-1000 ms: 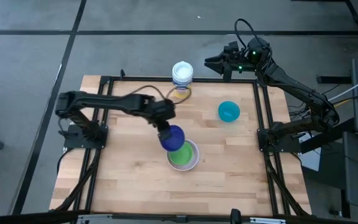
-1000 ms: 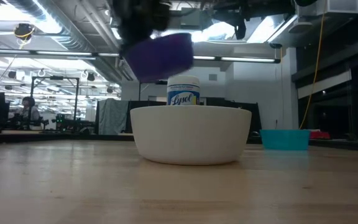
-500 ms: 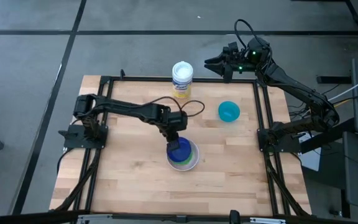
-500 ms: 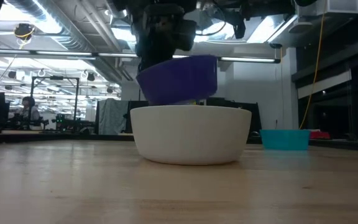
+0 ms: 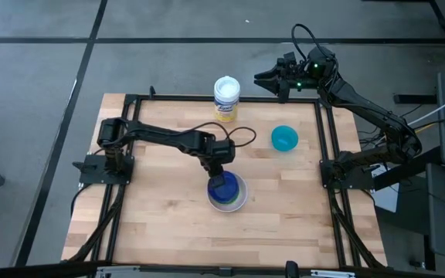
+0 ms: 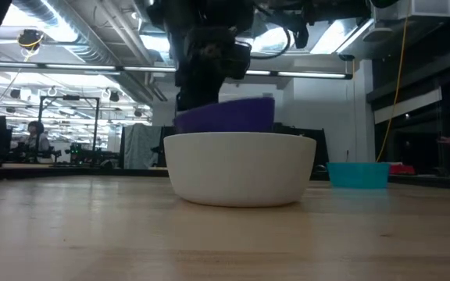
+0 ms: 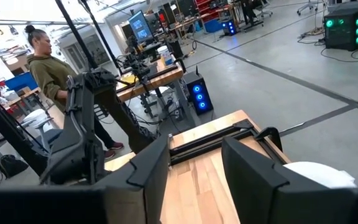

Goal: Nest bowls inside each other
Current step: Stack the dark blue bowl on top of the green bowl, then stack the light blue bowl on top of the dark blue bowl

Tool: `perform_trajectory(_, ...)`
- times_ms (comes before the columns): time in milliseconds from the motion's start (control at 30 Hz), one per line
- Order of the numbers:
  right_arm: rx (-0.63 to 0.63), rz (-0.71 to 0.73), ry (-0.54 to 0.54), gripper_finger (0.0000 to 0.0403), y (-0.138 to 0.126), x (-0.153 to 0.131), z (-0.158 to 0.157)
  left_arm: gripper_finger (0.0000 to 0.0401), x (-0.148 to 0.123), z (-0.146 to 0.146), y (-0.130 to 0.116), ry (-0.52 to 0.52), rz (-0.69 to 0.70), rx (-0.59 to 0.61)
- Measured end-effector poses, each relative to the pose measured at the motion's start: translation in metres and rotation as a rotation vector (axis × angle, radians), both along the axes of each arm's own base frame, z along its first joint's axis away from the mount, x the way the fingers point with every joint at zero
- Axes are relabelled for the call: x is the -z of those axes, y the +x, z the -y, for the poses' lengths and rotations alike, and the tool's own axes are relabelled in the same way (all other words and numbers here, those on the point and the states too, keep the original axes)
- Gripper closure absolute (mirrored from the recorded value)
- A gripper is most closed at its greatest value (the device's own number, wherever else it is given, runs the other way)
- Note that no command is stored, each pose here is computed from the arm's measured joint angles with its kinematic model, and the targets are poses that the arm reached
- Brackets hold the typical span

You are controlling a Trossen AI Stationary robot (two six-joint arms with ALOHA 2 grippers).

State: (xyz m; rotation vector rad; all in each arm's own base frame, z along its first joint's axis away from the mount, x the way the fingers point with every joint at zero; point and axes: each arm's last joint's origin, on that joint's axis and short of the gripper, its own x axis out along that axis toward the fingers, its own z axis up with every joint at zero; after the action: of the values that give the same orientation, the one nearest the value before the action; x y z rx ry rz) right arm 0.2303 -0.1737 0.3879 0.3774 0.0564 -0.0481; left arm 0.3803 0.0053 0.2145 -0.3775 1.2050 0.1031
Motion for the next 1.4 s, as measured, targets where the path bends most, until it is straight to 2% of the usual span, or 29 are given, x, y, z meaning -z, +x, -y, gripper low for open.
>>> perform_trajectory(600,0.0,0.018,-0.01,0.0258,0.0,-0.002,0.0,0.0397,0.022,0.004,0.01,-0.041,-0.012,0.07)
perform_trajectory(700,0.0,0.02,-0.012,0.0252,0.0,-0.002,0.0,0.0375,0.022,0.004,0.011,-0.048,-0.002,0.104)
perform_trajectory(967,0.001,0.022,-0.012,0.0237,0.0,-0.003,0.0,0.0267,0.016,-0.001,0.011,-0.066,0.028,0.101)
perform_trajectory(1100,0.002,0.028,-0.017,0.0239,0.0,-0.003,0.0,0.0225,-0.001,-0.006,0.009,-0.055,0.102,0.076)
perform_trajectory(1200,0.009,0.047,-0.036,0.0244,0.0,-0.006,0.0,0.0208,-0.023,-0.014,0.008,-0.024,0.197,0.044)
perform_trajectory(1400,0.0,0.147,-0.087,0.0246,0.0,-0.017,0.0,0.0206,-0.098,-0.033,0.002,0.095,0.458,-0.021)
